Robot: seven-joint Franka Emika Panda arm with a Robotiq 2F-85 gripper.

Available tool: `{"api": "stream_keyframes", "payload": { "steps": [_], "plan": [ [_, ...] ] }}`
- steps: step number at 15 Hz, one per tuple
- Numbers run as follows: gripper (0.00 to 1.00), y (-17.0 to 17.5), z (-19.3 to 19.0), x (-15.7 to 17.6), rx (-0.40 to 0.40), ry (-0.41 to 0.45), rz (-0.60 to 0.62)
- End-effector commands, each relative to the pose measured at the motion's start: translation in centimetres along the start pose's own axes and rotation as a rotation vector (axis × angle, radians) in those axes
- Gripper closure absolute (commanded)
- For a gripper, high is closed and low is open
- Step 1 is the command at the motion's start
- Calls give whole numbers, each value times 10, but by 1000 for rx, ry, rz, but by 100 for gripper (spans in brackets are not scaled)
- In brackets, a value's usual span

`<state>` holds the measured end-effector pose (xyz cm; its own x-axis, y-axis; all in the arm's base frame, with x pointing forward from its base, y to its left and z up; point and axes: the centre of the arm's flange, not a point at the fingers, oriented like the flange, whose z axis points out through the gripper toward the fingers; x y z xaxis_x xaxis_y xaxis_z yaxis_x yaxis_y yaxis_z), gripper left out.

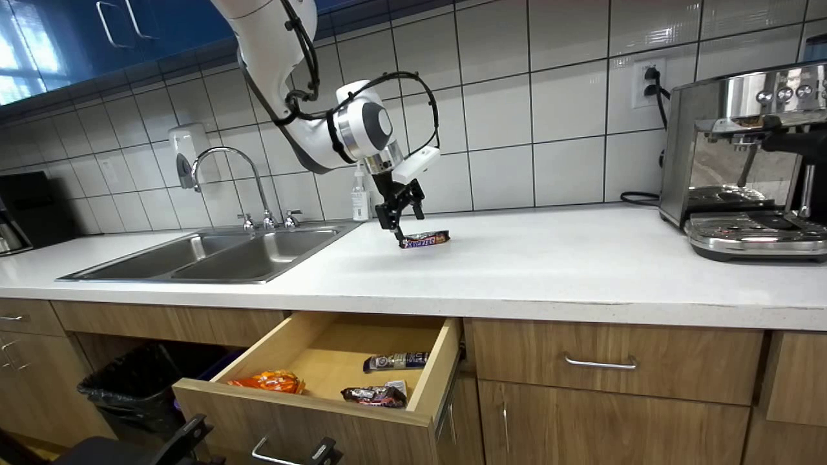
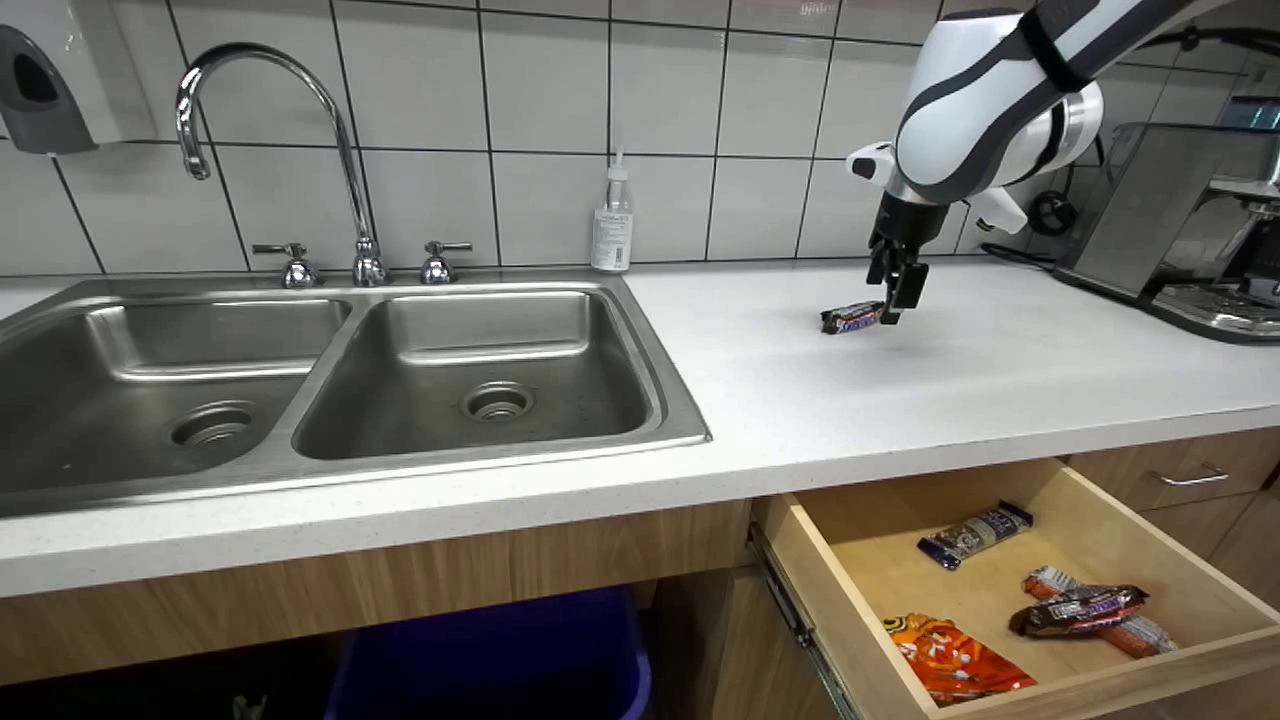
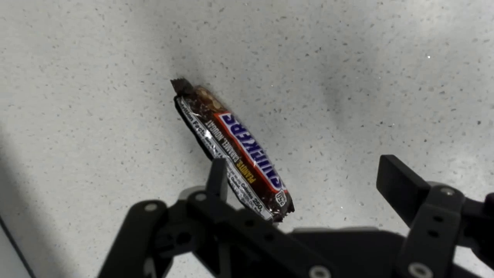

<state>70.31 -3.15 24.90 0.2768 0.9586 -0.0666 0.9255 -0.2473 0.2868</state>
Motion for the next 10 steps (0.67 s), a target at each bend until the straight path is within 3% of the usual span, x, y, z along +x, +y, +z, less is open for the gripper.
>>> {"api": "stream_keyframes", "payload": {
  "steps": [1, 10],
  "plan": [
    [0, 30, 7, -8, 31, 17, -52],
    [0, 63, 32, -5, 69, 26, -112]
  ]
}}
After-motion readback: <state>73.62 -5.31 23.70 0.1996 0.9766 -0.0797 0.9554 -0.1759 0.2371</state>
